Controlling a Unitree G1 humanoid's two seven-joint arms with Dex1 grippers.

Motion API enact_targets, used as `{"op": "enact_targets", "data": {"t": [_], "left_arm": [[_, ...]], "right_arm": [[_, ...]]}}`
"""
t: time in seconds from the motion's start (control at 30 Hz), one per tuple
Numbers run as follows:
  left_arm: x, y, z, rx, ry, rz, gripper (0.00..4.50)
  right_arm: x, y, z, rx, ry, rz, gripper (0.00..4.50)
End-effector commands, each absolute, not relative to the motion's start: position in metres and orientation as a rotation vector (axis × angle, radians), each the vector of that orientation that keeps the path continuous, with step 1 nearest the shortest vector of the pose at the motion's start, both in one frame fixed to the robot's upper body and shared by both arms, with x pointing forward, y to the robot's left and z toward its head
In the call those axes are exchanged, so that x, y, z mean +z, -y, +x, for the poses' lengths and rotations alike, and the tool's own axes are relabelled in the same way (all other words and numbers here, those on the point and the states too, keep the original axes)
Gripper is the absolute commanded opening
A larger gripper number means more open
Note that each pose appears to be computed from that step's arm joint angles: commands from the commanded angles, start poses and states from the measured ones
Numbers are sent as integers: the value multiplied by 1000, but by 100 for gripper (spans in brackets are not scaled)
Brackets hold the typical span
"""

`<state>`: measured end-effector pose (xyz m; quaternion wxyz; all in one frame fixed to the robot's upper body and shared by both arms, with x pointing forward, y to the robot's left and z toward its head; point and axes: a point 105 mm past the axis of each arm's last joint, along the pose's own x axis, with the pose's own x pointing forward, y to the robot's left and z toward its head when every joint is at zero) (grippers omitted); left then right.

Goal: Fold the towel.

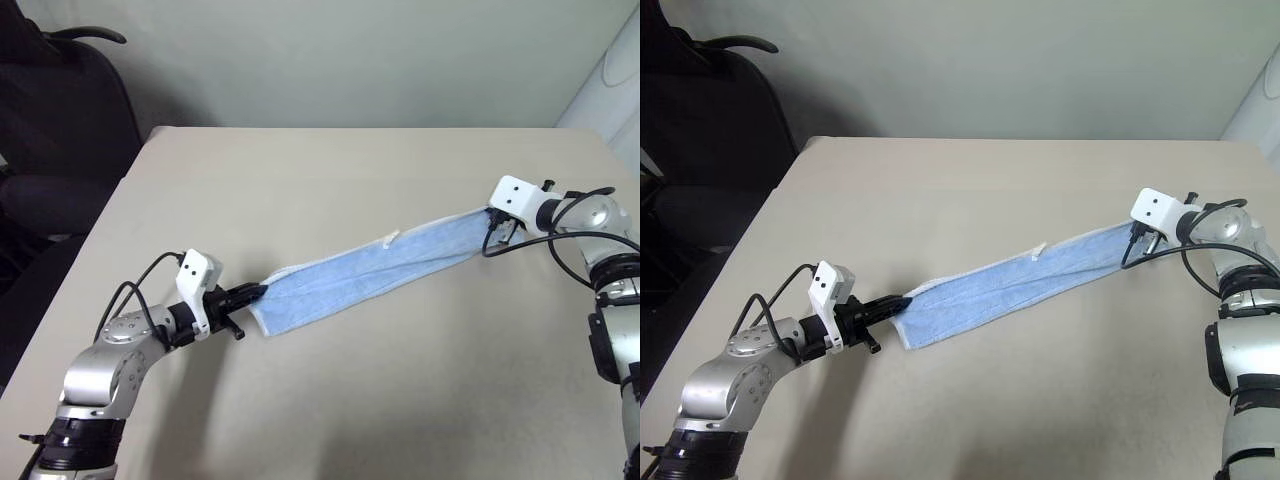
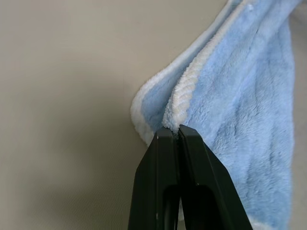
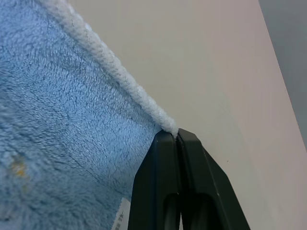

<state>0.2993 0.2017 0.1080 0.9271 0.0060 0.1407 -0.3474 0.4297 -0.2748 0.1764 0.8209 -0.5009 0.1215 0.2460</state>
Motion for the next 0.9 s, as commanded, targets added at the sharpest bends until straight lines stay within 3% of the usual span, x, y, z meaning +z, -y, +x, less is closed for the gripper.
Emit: {"op": "enact_targets", "data": {"t": [0.03,0.27,0.33,0.43,0.53,0.6,0.7,0.9], "left_arm": [[115,-207,303,-680,-241,26,51],[125,-215,308,-621,-176,52,276],[132,-225,313,-554,-141,50,276],[150,-244,320,-424,-51,54,276],[168,-241,317,-419,26,65,280],[176,-222,310,-502,55,76,280],[174,-192,298,-664,42,120,280],[149,-142,275,-965,-55,302,280]], "right_arm": [[195,279,433,467,-209,-1095,96],[212,300,430,314,-111,-1162,327],[219,315,426,256,-92,-1075,327],[221,343,414,183,-93,-692,327],[200,359,399,203,-158,-295,387],[180,358,390,243,-216,-74,447],[167,350,381,258,-252,211,447],[149,327,369,233,-332,526,447]]}}
